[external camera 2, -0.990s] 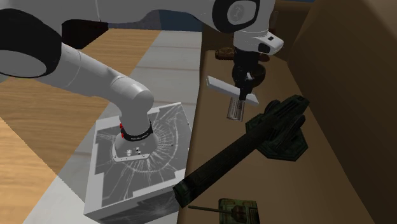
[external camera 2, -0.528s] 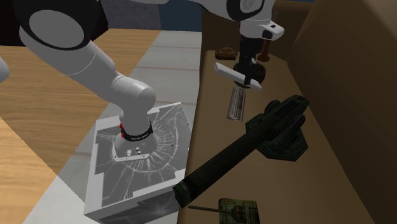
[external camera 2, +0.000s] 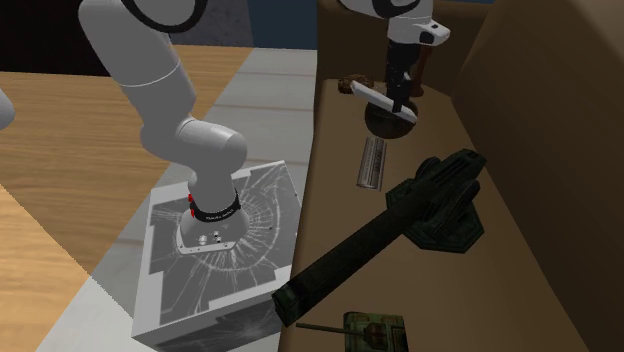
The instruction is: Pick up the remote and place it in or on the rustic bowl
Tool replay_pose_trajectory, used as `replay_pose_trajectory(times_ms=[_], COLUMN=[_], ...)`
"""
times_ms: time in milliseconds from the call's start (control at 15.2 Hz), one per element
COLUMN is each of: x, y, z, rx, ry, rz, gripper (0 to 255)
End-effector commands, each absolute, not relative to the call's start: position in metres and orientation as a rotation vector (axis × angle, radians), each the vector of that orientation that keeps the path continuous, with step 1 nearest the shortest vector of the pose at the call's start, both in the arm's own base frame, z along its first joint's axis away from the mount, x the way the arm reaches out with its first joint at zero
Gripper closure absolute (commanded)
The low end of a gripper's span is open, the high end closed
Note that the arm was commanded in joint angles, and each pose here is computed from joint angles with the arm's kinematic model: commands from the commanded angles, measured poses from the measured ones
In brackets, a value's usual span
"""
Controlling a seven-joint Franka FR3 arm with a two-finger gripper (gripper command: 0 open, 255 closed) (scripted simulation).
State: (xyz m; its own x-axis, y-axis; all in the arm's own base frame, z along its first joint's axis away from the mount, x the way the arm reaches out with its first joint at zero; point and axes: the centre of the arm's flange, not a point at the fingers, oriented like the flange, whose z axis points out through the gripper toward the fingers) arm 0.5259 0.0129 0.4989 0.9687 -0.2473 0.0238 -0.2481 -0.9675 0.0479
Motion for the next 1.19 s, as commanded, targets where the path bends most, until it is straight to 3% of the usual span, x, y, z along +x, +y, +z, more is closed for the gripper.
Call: replay_pose_trajectory(times_ms=[0, 594, 1122], x=[0.542, 0.618, 0.618], y=[0.034, 0.12, 0.12], z=[0.502, 0.503, 0.461], rx=[3.068, 3.068, 3.068], ry=[-0.386, -0.386, -0.386], rz=[0.028, 0.028, 0.028], gripper=[255, 255, 255])
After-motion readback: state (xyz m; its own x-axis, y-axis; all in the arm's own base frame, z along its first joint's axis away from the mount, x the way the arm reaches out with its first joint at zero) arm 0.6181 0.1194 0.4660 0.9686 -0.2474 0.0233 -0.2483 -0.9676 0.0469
